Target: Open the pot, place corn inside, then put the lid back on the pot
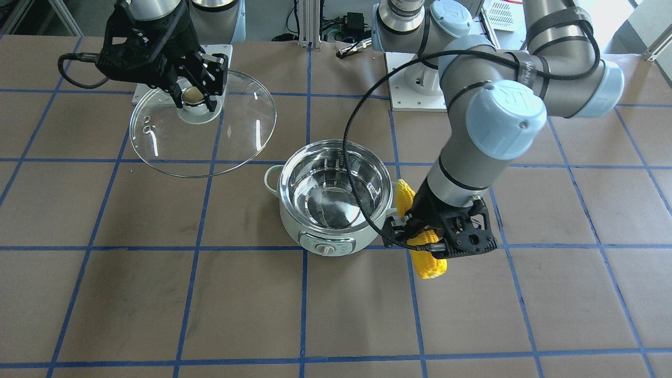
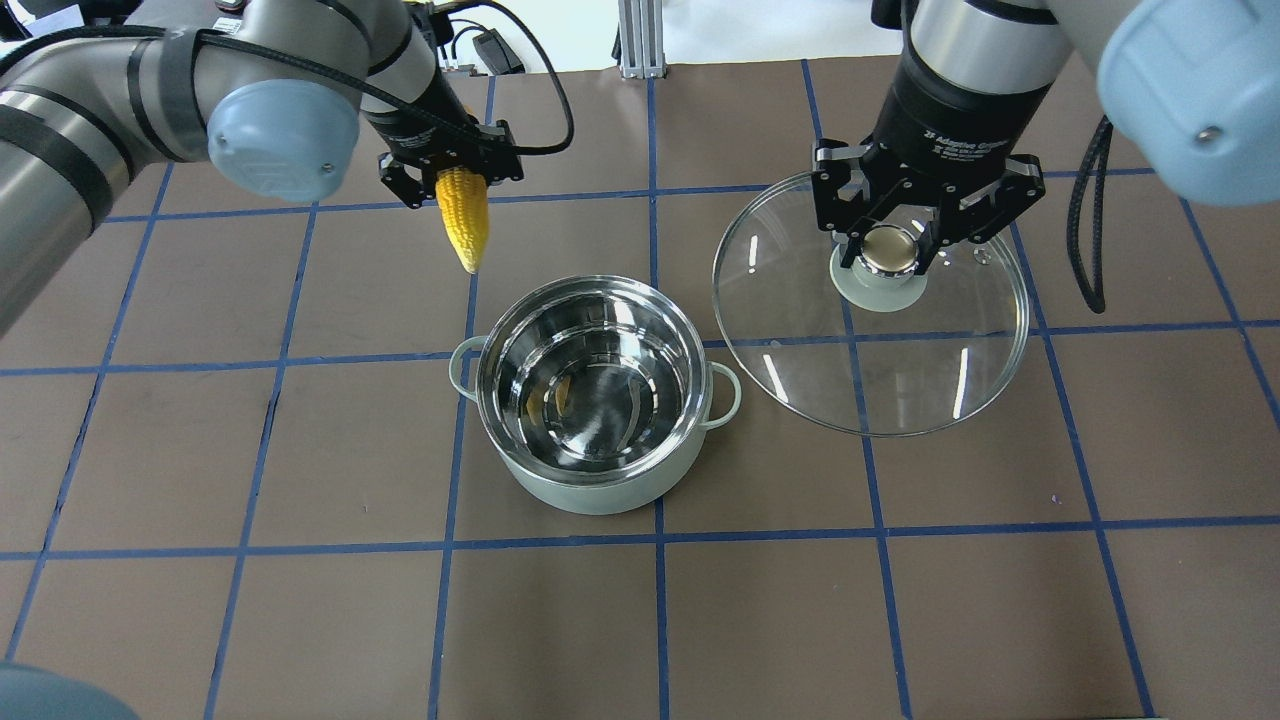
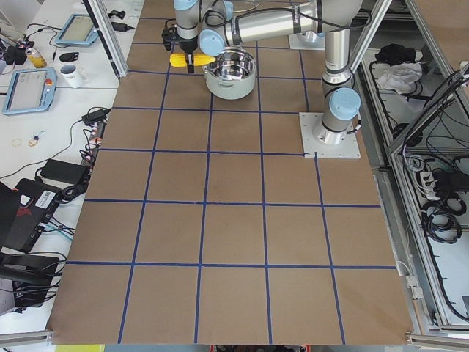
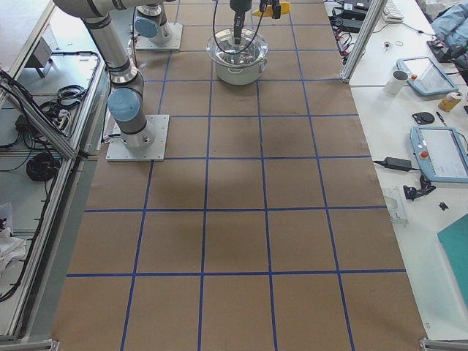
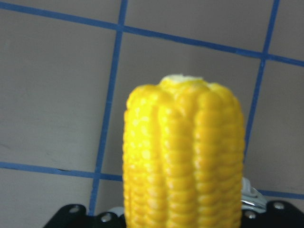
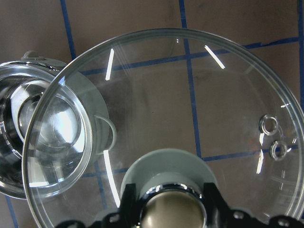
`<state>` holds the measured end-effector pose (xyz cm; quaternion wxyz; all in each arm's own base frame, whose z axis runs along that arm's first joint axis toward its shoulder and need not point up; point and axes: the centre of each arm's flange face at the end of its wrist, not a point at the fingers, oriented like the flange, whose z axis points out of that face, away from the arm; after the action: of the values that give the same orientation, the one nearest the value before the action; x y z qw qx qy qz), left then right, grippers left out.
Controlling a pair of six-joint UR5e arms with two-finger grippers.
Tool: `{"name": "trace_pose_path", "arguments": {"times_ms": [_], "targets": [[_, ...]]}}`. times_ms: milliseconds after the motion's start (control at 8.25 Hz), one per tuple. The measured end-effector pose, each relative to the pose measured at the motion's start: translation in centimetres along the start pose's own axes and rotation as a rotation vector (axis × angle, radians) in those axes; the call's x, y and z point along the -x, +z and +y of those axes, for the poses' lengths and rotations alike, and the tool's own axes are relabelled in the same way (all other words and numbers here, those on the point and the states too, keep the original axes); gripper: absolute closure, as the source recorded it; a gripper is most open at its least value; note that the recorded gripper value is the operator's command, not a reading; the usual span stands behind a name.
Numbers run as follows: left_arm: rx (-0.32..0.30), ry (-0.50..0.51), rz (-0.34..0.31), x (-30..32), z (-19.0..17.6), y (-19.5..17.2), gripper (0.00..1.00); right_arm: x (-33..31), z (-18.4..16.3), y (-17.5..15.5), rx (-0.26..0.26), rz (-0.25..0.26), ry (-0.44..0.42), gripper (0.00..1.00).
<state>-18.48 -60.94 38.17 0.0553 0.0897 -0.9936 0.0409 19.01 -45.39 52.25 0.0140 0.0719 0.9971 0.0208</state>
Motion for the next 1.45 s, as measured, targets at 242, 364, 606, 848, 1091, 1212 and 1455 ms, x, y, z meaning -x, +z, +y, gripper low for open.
{"name": "trace_pose_path", "arguments": {"times_ms": [242, 364, 606, 848, 1091, 1212, 1455], "targets": [[0.044, 0.036, -0.003, -5.5, 4.6, 0.6, 1.00, -1.2, 0.0, -0.1, 0.018, 0.007, -0.005, 0.68], [0.085, 0.052, -0.015, -6.8, 6.8, 2.3, 1.00, -1.4, 0.0, -0.2, 0.020, 0.011, -0.007, 0.68], [0.170, 0.071, -0.045, -7.3, 10.3, 6.0, 1.00, -1.5, 0.1, -0.2, 0.024, 0.015, -0.010, 0.68], [0.210, 0.085, -0.063, -7.6, 12.1, 7.9, 0.76, -1.5, 0.1, -0.2, 0.027, 0.016, -0.011, 0.68], [0.225, 0.083, -0.073, -8.3, 13.1, 8.6, 0.24, -1.5, 0.1, -0.2, 0.028, 0.016, -0.011, 0.68], [0.228, 0.085, -0.077, -8.8, 13.5, 8.8, 0.00, -1.5, 0.1, -0.2, 0.028, 0.016, -0.011, 0.68], [0.227, 0.089, -0.079, -9.2, 14.0, 8.8, 0.00, -1.5, 0.2, -0.2, 0.027, 0.016, -0.011, 0.68]]}}
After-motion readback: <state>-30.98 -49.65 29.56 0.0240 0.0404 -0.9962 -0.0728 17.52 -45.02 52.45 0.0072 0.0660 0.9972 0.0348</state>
